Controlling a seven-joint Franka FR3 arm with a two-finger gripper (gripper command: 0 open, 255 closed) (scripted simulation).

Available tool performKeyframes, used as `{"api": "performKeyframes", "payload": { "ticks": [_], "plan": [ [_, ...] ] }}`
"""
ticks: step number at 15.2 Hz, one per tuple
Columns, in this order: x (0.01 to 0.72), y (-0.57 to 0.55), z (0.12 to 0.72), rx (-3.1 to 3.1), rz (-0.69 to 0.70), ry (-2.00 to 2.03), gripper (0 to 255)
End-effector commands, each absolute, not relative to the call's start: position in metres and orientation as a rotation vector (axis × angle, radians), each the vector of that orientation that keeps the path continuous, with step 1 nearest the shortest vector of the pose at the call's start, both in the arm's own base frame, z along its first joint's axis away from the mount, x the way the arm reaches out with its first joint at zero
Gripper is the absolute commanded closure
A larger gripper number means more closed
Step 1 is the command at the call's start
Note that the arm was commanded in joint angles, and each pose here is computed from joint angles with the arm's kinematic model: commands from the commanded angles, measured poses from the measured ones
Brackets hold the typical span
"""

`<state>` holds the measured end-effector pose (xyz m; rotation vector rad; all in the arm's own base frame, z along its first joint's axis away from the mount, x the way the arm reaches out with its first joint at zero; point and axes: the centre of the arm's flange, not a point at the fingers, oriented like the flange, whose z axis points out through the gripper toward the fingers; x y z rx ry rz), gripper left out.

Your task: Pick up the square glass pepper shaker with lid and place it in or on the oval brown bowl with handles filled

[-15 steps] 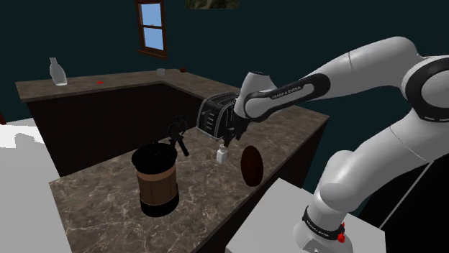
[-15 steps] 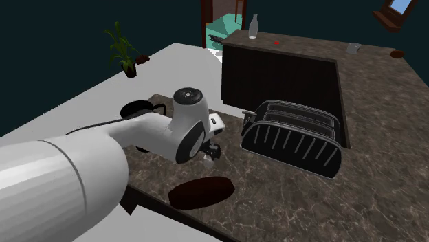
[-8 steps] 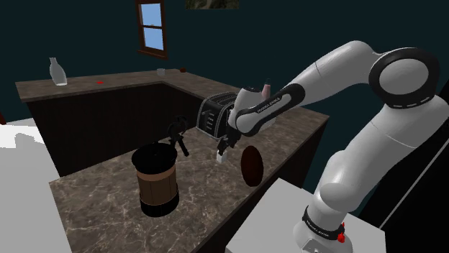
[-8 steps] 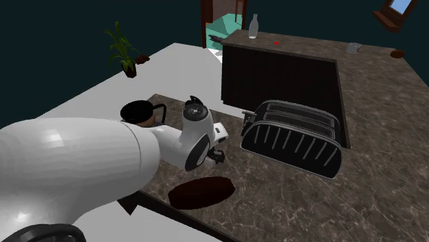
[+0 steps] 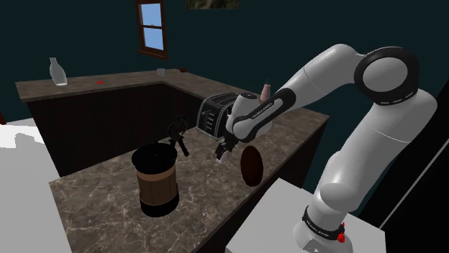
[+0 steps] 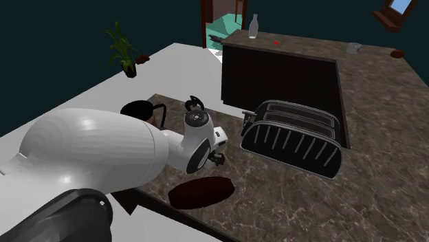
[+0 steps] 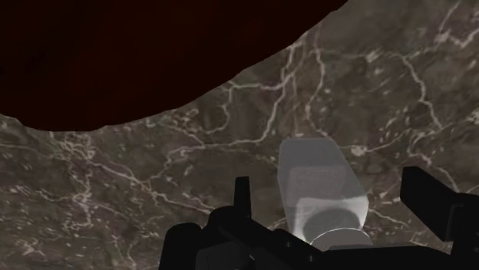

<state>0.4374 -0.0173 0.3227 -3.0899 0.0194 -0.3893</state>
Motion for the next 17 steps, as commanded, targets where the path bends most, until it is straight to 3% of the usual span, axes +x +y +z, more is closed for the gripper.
{"api": "performKeyframes", "payload": {
  "ticks": [1,4,5,17],
  "plan": [
    [0.437,-0.017,0.322,-3.09,-0.39,0.019,0],
    [0.437,-0.017,0.322,-3.09,-0.39,0.019,0],
    [0.437,-0.017,0.322,-3.09,-0.39,0.019,255],
    [0.437,-0.017,0.338,-3.09,-0.39,0.019,255]
  ]
}}
